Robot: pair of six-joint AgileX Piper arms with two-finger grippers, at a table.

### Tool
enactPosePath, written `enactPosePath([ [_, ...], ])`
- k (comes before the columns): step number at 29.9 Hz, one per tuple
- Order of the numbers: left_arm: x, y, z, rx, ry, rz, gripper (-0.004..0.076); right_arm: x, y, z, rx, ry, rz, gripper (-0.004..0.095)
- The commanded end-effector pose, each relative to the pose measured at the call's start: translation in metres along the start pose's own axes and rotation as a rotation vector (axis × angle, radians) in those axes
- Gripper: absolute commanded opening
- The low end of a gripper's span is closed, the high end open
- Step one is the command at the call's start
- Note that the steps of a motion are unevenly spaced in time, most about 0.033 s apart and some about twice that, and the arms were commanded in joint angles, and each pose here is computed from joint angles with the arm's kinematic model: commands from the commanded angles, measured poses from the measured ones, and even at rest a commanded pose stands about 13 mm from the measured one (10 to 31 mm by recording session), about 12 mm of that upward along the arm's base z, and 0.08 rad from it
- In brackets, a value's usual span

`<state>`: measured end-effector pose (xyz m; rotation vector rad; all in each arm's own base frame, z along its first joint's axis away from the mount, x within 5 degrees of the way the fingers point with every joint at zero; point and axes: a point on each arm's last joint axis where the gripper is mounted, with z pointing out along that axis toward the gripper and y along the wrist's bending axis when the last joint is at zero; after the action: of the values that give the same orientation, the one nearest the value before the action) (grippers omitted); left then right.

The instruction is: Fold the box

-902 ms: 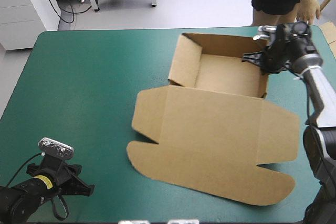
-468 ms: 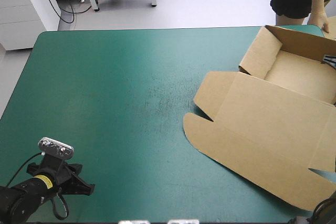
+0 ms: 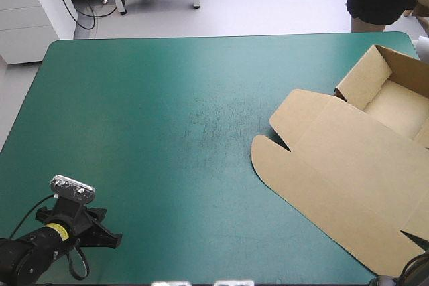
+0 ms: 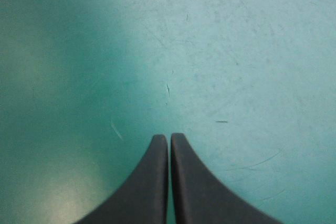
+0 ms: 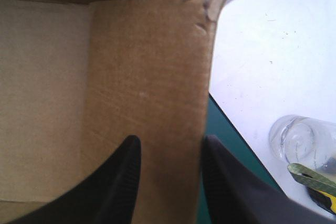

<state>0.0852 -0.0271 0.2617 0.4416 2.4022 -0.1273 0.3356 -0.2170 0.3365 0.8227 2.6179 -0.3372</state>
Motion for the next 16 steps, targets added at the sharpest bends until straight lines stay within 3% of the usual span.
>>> enactPosePath([
  [1, -0.011, 0.000, -0.005, 0.005, -0.079, -0.009, -0.0008, -0.003, -0.008, -0.033, 0.019, -0.109, 0.006, 0.0471],
  [4, -0.011, 0.000, -0.005, 0.005, -0.079, -0.009, -0.0008, -0.003, -0.007, -0.034, 0.009, -0.111, 0.009, 0.0469],
  [10, -0.011, 0.000, -0.005, 0.005, -0.079, -0.009, -0.0008, 0.000, 0.000, -0.049, -0.102, -0.135, 0.045, 0.0438],
  [14, -0.011, 0.000, -0.005, 0.005, -0.079, -0.009, -0.0008, 0.005, 0.002, -0.074, -0.157, -0.190, 0.002, 0.0293],
  [16, -0.011, 0.000, -0.005, 0.005, -0.079, -0.009, -0.0008, 0.009, 0.001, -0.092, -0.173, -0.229, 0.003, 0.0161],
])
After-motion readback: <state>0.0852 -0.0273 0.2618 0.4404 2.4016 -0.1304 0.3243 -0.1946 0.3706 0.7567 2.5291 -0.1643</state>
